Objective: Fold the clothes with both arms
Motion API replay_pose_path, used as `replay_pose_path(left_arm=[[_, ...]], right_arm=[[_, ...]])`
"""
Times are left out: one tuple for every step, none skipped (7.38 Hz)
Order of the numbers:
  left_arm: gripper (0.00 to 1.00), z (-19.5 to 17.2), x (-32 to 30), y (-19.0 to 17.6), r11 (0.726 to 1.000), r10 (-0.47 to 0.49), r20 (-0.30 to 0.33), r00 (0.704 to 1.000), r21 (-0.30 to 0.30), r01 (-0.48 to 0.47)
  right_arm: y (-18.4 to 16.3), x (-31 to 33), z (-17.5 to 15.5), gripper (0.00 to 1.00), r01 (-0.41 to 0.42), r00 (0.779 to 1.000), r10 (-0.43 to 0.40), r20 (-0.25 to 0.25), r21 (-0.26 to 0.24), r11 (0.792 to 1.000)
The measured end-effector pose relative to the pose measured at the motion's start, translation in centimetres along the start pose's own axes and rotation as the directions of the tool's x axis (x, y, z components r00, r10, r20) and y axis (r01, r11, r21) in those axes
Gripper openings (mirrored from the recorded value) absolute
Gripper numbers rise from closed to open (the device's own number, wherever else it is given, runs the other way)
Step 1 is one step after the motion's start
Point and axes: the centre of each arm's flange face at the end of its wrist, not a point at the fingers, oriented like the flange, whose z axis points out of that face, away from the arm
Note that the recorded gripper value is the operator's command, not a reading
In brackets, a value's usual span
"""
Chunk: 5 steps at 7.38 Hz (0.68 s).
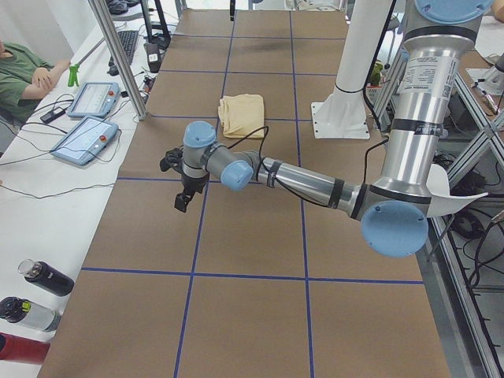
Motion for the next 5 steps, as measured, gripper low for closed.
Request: replay_pose_path(left_arm=[[1.00, -0.9, -3.4, 1.9, 0.999, -0.032, 0.032, 0.999, 0.000, 0.032], [1.00, -2.0, -7.3, 4.9, 1.000, -0.026, 0.063, 0.998, -0.006, 0.027], [1.00, -3.1, -10.9, 8.6, 1.000, -0.013, 0.061, 0.998, -0.022, 0.014], [1.00, -3.7, -12.8, 11.9, 0.999, -0.035, -0.002, 0.999, -0.039, 0.035], [1.00, -3.8, -13.8, 13.9, 0.996, -0.073, -0.061, 0.995, -0.056, 0.069]], right_arm=[[2.4, 4.7, 0.4, 1.00, 0.040, 0.999, -0.040, 0.003, -0.017, 0.999], [4.9, 8.3, 0.9, 1.00, 0.062, 0.998, -0.062, 0.006, -0.032, 0.998], [6.5, 10.4, 0.9, 1.00, 0.062, 0.998, -0.062, 0.009, -0.034, 0.997], [7.2, 11.2, 0.8, 1.00, 0.058, 0.998, -0.058, 0.010, -0.032, 0.998], [7.2, 11.3, 0.6, 1.00, 0.057, 0.998, -0.056, 0.009, -0.028, 0.998]])
